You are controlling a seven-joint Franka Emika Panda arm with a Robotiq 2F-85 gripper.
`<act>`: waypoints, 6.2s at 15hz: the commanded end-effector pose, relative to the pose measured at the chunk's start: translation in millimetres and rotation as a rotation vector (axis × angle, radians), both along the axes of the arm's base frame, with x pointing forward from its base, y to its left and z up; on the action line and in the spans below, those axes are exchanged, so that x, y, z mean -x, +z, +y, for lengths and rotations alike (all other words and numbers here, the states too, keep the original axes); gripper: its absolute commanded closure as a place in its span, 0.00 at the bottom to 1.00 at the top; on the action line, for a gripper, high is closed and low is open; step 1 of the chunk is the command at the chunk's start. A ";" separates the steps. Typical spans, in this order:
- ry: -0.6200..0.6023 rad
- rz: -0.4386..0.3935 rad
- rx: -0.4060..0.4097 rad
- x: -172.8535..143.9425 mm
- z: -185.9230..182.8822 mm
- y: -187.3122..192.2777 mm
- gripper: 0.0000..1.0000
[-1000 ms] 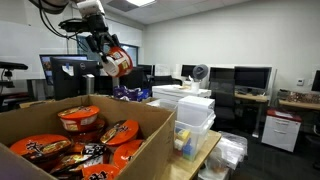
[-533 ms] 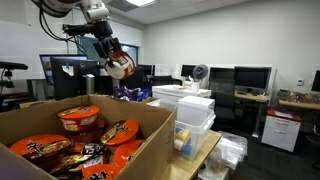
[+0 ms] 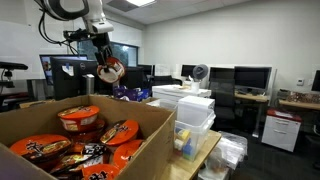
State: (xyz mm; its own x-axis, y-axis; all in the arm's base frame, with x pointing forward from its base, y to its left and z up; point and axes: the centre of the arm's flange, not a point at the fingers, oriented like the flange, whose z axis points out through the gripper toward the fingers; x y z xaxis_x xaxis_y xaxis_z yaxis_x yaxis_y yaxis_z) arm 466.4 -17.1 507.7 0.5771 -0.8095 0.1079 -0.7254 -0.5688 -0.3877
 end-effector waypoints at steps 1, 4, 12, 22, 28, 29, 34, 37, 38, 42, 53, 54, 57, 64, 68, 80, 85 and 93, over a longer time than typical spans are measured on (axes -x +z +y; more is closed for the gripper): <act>0.179 -0.002 -0.060 -11.1 22.5 -9.2 0.57; 0.306 -0.004 -0.081 -13.3 37.9 -19.2 0.57; 0.639 0.017 -0.125 -29.1 76.9 -63.4 0.57; 1.046 0.109 -0.202 -46.4 126.2 -111.1 0.57; 1.291 0.165 -0.247 -48.9 150.8 -132.8 0.57; 1.330 0.172 -0.257 -49.1 154.0 -136.0 0.57; 1.524 0.219 -0.298 -46.5 169.4 -152.5 0.57; 1.646 0.236 -0.275 -44.9 174.9 -157.6 0.57; 1.687 0.235 -0.263 -45.2 176.4 -158.1 0.57; 1.809 0.174 -0.211 -53.3 177.2 -152.4 0.57; 1.890 0.116 -0.261 -64.5 170.5 -151.1 0.57; 1.892 0.126 -0.265 -63.1 170.6 -155.2 0.57; 1.881 0.157 -0.250 -60.4 174.6 -171.0 0.57; 1.910 0.190 -0.258 -57.6 182.2 -198.4 0.57; 1.910 0.224 -0.265 -59.0 186.4 -212.2 0.57; 1.784 0.209 -0.064 -70.2 176.5 -191.0 0.00; 1.647 0.115 0.069 -79.9 164.0 -149.6 0.00; 1.401 0.041 0.308 -78.5 123.1 -91.3 0.00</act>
State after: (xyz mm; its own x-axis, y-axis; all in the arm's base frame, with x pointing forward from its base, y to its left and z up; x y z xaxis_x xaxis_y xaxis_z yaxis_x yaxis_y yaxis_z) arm 569.5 125.8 401.8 0.8289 0.5486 0.1097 0.5586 -0.8009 -0.2158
